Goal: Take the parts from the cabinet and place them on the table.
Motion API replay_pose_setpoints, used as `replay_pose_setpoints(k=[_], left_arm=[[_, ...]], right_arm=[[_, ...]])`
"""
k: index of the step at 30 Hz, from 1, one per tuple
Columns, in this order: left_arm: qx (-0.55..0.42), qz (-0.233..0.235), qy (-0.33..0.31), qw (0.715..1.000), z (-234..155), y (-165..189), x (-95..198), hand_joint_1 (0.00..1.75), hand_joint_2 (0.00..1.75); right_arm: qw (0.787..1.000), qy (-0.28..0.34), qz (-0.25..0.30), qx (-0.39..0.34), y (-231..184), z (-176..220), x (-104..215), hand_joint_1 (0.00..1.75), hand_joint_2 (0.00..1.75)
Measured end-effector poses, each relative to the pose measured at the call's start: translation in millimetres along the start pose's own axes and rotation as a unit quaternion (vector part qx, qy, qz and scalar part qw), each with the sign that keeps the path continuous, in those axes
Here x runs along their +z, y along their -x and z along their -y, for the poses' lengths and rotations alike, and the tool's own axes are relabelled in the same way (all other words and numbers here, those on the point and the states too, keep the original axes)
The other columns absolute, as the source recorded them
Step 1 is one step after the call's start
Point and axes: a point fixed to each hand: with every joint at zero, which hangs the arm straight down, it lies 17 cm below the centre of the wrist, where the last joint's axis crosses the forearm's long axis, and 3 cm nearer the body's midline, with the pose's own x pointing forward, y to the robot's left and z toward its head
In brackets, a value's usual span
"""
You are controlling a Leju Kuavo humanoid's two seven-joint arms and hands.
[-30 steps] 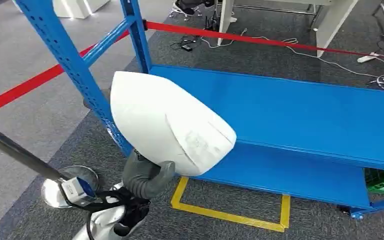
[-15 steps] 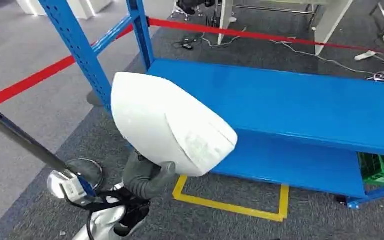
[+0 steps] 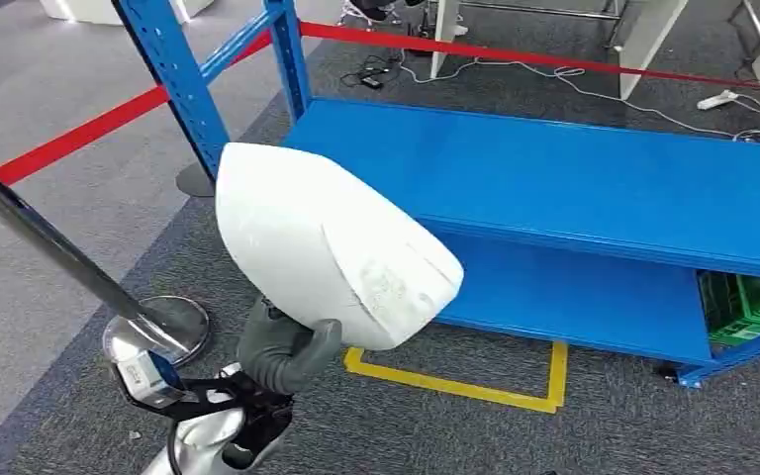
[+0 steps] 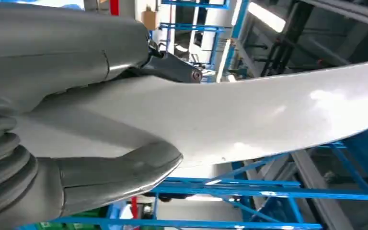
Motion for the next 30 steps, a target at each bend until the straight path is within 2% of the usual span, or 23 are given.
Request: replay_pose_setpoints(k=[22,26,30], left_arm=[[-0.017,0.016,-0.021,0.999,-10.4,-8.5,8.0,1.75,1.75],[-0.027,0.015,-0.024,0.999,-10.8,-9.0,10.4,1.75,1.75],[-0.029,0.019,-0.023,0.999,-9.5,-13.9,12.4,1.75,1.75]], right_arm=[[1.0,0.004,0.011,0.02,-4.0,1.6,0.1,0.0,1.75],[0.997,0.027,0.055,0.043,-19.3,9.5,0.3,0.0,1.75],[0.996,0.027,0.064,0.048,-21.8,8.6,0.7,0.0,1.75]])
